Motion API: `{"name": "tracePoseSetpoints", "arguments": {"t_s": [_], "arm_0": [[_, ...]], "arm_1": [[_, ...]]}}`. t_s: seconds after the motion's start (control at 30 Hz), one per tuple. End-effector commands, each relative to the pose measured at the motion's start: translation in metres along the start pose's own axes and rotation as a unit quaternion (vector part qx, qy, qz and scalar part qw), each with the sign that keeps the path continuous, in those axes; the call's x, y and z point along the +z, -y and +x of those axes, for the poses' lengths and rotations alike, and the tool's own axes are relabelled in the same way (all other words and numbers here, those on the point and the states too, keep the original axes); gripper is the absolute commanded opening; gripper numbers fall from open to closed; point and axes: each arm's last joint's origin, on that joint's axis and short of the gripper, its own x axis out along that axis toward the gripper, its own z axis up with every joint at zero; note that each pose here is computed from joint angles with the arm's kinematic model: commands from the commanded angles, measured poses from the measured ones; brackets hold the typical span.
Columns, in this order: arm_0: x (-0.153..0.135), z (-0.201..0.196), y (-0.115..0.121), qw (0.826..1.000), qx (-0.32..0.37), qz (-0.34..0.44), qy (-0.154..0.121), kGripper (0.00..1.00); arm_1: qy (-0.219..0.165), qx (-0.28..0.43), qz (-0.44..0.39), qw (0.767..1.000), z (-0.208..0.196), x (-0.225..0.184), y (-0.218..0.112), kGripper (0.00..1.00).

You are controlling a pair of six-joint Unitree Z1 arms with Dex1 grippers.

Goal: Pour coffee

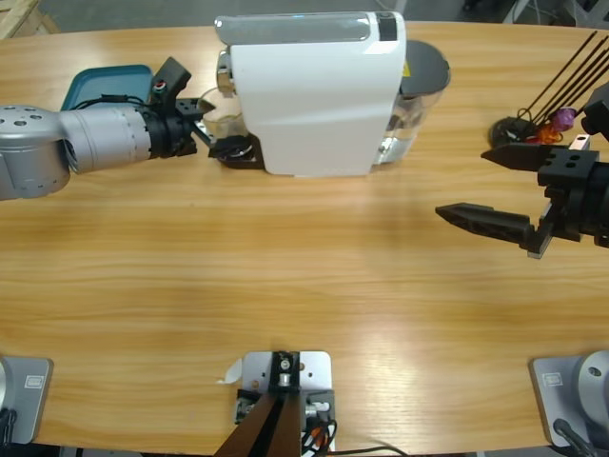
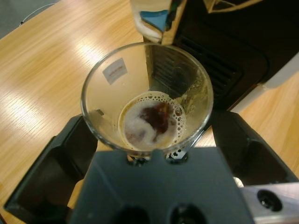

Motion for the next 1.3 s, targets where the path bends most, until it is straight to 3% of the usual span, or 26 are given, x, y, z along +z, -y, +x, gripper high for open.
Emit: {"name": "tracePoseSetpoints", "arguments": {"t_s": [0.03,0.43,0.5,0.6,0.7,1.03,1.2,1.3], "arm_0": [[-0.015,0.014,-0.008,1.0,0.004,-0.012,-0.023,0.608],[-0.021,0.01,-0.011,0.999,0.008,-0.012,-0.031,0.616],[-0.021,0.01,-0.011,0.999,0.006,-0.011,-0.031,0.595],[-0.021,0.009,-0.01,0.999,0.0,-0.011,-0.03,0.43],[-0.021,0.004,-0.01,1.0,0.004,-0.012,-0.029,0.43],[-0.021,-0.079,-0.037,0.99,0.132,-0.045,-0.01,0.427],[-0.018,-0.107,-0.049,0.978,0.202,-0.059,0.005,0.425],[-0.023,-0.112,-0.063,0.965,0.246,-0.089,-0.002,0.43]], "arm_1": [[-0.013,-0.001,0.001,1.0,0.005,-0.007,0.0,1.0],[-0.016,-0.001,0.001,1.0,0.006,-0.007,0.0,1.0],[-0.016,-0.001,0.001,1.0,0.007,-0.007,0.0,1.0],[-0.017,-0.001,0.001,1.0,0.007,-0.007,0.0,1.0],[-0.017,-0.001,0.001,1.0,0.007,-0.007,0.0,1.0],[-0.017,-0.001,0.001,1.0,0.007,-0.006,0.0,1.0],[-0.017,-0.001,0.001,1.0,0.007,-0.006,0.0,1.0],[-0.018,-0.001,0.001,1.0,0.008,-0.007,0.0,1.0]]}}
